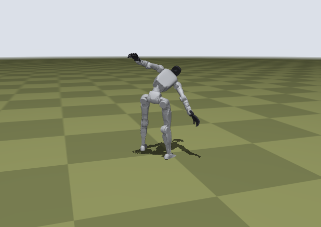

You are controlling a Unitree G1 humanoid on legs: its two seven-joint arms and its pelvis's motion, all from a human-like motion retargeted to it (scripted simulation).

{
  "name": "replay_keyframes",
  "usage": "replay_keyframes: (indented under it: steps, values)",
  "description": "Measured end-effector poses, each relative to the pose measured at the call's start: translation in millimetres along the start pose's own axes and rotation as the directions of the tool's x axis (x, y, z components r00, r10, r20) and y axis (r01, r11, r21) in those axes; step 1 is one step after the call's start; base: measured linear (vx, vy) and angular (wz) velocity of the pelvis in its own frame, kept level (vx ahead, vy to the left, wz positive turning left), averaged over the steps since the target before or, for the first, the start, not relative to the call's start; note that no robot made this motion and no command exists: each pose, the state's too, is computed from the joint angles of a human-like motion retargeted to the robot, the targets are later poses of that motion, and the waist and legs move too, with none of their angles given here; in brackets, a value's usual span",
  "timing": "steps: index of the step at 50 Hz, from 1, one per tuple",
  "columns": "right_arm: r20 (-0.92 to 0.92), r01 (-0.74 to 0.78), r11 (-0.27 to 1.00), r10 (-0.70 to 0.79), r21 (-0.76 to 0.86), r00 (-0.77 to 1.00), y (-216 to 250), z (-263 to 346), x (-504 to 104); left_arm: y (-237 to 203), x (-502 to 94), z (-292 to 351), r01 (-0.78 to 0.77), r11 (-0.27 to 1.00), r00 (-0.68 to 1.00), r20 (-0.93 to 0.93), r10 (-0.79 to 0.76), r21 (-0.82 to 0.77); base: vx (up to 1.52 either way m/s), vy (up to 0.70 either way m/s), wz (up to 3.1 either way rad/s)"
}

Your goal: Upper body actions

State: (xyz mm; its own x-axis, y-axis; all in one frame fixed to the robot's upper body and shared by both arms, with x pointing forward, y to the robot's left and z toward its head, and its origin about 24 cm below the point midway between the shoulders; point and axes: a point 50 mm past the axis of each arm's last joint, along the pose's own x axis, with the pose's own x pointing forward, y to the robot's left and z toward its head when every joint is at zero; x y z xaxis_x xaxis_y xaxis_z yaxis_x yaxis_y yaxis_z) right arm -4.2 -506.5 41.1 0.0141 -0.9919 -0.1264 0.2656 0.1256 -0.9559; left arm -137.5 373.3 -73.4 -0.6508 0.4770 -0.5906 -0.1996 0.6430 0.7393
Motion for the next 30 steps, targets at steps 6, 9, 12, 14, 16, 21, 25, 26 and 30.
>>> replay_keyframes:
  steps: [6,9,12,14,16,21,25,26,30]
  values:
    - [0.017,-0.090,0.984,0.088,0.154,0.996,23.5,38.3,-4.9,-3.7,-1.8,-9.9,-0.075,0.997,0.994,-0.081,0.073,-0.025,-0.31,-0.39,0.79]
    - [0.050,-0.154,0.961,0.146,0.229,0.988,32.3,72.5,-7.7,-27.7,-11.8,-0.4,-0.063,0.993,0.995,-0.080,0.055,-0.097,-0.19,-0.58,0.66]
    - [0.100,-0.246,0.936,0.227,0.253,0.969,41.1,110.0,-14.3,-51.0,-23.7,14.1,-0.031,0.994,0.999,-0.030,0.028,-0.109,-0.10,-0.63,0.53]
    - [0.153,-0.338,0.910,0.309,0.238,0.939,45.6,134.4,-20.2,-60.6,-31.5,26.8,-0.026,0.997,0.999,0.035,0.029,-0.067,-0.06,-0.61,0.30]
    - [0.207,-0.424,0.887,0.387,0.180,0.899,46.5,156.4,-25.8,-67.8,-38.6,37.6,-0.036,0.999,0.994,0.099,0.035,0.009,-0.01,-0.49,0.06]
    - [0.298,-0.460,0.888,0.435,0.016,0.850,47.2,190.4,-38.2,-85.0,-48.8,46.3,-0.032,0.993,0.985,0.174,0.011,0.116,0.01,-0.14,-0.04]
    - [0.265,-0.472,0.882,0.452,0.011,0.851,59.1,178.3,-40.2,-96.6,-53.7,46.1,0.028,0.999,0.988,0.151,-0.032,0.028,0.08,-0.02,-0.21]
    - [0.239,-0.476,0.879,0.457,0.022,0.856,62.9,167.4,-38.6,-98.3,-55.1,47.1,0.037,0.999,0.989,0.146,-0.037,-0.001,0.07,0.01,-0.32]
    - [0.106,-0.452,0.890,0.445,0.060,0.889,74.4,101.0,-30.5,-94.8,-63.4,62.1,-0.042,0.997,0.980,0.193,0.054,-0.068,0.01,0.00,-0.43]
